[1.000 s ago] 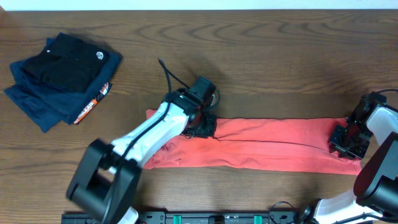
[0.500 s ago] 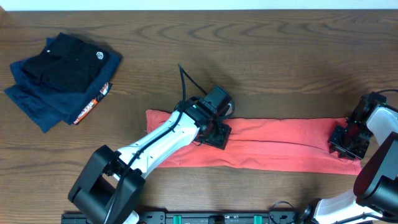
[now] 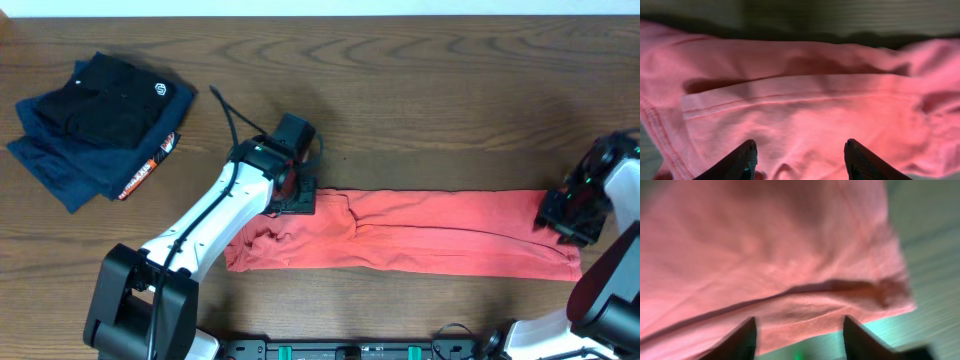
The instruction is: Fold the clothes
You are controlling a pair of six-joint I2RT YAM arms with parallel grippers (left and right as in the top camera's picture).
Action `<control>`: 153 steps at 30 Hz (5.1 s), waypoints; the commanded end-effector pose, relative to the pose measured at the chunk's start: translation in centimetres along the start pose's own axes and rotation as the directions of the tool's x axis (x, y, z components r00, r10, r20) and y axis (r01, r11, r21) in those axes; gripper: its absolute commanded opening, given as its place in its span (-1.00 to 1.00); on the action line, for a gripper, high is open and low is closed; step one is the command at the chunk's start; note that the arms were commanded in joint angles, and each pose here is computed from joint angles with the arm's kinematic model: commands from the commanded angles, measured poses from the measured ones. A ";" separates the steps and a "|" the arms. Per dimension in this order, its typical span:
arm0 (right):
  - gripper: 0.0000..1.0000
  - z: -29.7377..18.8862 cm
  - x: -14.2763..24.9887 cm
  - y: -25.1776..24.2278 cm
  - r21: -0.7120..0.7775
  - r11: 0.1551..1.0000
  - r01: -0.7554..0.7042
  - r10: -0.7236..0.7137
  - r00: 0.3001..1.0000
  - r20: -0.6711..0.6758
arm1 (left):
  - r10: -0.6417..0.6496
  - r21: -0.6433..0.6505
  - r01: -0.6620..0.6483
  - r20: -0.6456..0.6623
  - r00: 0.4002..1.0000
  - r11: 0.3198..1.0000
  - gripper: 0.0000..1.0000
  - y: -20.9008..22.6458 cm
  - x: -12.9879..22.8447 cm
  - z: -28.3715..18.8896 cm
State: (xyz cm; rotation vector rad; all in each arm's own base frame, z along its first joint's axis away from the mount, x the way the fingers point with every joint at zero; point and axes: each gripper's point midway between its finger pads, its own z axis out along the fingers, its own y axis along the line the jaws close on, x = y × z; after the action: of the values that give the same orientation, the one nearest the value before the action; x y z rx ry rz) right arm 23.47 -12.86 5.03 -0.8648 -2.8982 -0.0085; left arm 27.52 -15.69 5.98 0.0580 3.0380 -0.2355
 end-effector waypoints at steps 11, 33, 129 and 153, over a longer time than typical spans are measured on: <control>0.32 -1.0 -1.3 -0.9 -0.019 0.985 0.170 -0.168 0.984 0.051 | -0.100 -0.014 0.100 -0.009 0.995 0.995 0.16 1.9 2.0 4.1; -0.53 5.1 2.3 -1.1 -0.027 0.998 -0.051 0.051 0.998 -0.025 | -0.155 0.082 0.164 -0.099 0.983 0.983 0.17 2.0 2.6 6.0; -0.97 -5.4 -6.4 2.5 -0.004 0.985 0.175 -0.171 0.966 0.195 | -0.278 0.320 0.187 0.267 0.923 0.929 0.61 5.3 -5.9 -5.6; -0.97 -4.5 1.6 18.0 0.015 0.915 0.404 -0.402 0.906 0.132 | -0.284 0.305 0.210 0.220 0.933 0.929 0.61 5.5 -4.8 -5.1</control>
State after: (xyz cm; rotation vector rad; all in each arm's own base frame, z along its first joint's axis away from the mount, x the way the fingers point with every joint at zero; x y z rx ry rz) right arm 32.41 1.99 9.43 -0.2156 -3.1528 -0.0089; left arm 31.97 -9.74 10.57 -0.3471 2.7211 -0.6486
